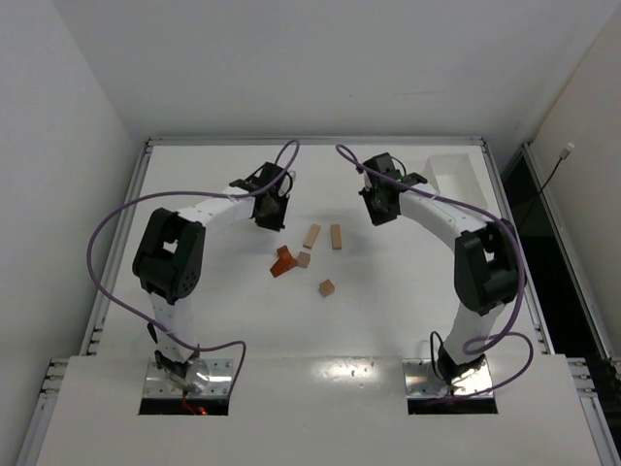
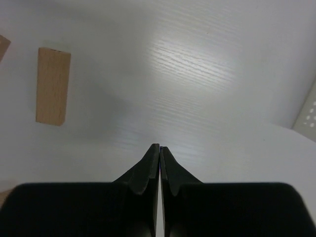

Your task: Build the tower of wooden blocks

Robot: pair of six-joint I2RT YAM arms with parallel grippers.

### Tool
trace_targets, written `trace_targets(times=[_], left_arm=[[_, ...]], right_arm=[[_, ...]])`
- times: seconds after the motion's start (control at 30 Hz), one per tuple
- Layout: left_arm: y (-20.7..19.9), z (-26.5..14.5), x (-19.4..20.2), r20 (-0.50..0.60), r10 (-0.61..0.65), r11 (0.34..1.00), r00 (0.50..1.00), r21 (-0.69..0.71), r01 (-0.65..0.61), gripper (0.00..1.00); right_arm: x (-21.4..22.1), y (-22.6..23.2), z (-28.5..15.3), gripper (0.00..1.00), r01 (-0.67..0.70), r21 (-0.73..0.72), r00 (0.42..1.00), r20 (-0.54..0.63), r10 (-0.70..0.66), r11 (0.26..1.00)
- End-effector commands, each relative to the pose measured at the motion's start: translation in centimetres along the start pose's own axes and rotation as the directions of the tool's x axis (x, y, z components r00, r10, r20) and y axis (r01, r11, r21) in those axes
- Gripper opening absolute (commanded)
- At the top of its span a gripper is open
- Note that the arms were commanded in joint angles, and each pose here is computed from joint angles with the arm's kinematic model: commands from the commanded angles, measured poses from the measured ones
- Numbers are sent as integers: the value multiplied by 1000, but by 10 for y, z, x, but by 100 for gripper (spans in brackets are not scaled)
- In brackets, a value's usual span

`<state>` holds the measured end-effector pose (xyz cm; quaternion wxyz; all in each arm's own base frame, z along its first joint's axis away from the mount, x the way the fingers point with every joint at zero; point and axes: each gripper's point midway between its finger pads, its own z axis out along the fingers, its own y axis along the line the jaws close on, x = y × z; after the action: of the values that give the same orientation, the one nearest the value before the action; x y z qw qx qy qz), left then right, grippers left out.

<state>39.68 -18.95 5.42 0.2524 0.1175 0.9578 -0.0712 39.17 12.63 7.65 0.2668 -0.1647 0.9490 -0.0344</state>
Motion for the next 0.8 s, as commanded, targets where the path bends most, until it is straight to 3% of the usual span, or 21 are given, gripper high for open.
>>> trace_targets(times=[0.0,0.1,0.2,0.37,0.57,0.77], left_arm=[[19,-17,-15,71,-58,993,996,-97,65,0],[49,-29,-21,127,-117,977,985,-160,137,1],[69,-36,-23,151,-163,964,975,-187,190,9],[81,-40,-16,161,-196,956,967,-188,225,15],[84,-51,-17,182,-202,954,962,-187,236,29],[90,-54,-18,191,-216,950,958,-184,251,29]], right_arm=[[-23,22,-2,0,-151,-72,987,43,155,986],[-21,44,-3,0,-129,-92,991,36,132,987],[-10,64,0,0,-102,-91,994,15,104,991],[-12,84,18,0,-67,-74,998,-4,67,995],[-20,70,37,0,-70,23,998,-6,70,997],[-15,69,47,0,-65,40,998,-20,66,997]])
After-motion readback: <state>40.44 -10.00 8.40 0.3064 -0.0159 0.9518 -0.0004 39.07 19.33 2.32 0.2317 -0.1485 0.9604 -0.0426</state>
